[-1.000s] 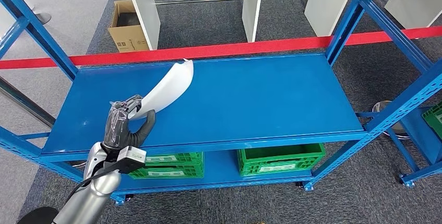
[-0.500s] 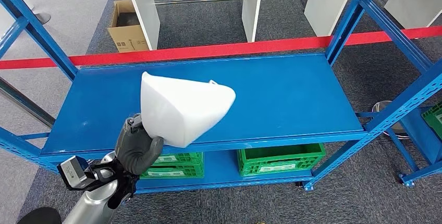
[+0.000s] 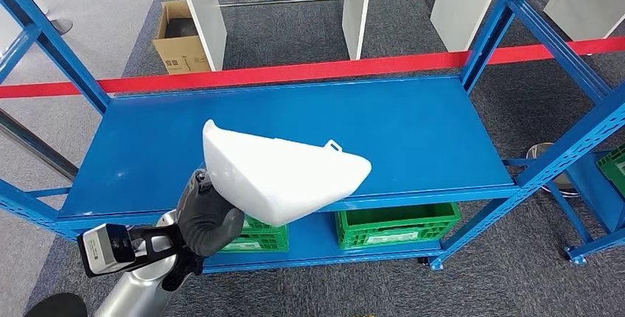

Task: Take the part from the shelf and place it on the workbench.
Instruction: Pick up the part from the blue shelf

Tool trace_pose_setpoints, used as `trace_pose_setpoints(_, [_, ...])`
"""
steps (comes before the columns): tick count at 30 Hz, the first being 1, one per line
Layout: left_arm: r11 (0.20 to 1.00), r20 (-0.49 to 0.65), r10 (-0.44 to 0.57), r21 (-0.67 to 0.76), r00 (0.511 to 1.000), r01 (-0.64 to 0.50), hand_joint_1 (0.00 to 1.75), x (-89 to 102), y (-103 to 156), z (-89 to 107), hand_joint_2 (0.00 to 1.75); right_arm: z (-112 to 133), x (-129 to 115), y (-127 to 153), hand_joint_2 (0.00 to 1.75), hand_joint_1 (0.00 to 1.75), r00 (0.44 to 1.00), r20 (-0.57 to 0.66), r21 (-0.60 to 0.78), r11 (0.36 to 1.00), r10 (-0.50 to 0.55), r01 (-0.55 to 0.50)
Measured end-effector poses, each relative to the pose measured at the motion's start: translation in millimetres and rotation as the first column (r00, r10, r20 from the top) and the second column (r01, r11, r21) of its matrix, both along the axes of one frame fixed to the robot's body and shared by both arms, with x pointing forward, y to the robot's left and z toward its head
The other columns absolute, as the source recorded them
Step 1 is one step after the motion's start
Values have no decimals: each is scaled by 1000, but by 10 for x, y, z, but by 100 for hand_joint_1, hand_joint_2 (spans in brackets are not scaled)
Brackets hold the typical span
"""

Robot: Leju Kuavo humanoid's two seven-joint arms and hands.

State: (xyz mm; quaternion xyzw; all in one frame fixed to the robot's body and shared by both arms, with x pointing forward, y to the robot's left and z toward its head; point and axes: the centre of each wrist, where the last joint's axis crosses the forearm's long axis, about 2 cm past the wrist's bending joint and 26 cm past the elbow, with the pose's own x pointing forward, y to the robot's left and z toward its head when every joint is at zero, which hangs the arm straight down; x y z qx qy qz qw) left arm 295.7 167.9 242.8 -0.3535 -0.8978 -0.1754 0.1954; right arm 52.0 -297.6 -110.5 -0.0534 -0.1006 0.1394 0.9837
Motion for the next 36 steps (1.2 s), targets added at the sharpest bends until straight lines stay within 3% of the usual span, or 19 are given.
trace_pose_setpoints(14, [997, -14, -5, 76, 1000, 6, 175, -85, -98, -141, 175, -1, -6, -3, 0, 0, 999, -52, -14, 1000, -12, 11])
trace_pose_setpoints(23, [992, -42, -17, 125, 999, 22, 175, -118, -122, -212, 175, -1, -39, -151, 0, 0, 995, -78, -48, 997, -57, 53])
trace_pose_setpoints(36, [986, -31, -59, 157, 998, 63, 175, -76, -313, -96, 175, 3, -23, -195, 0, 0, 989, -85, -62, 991, -120, 115])
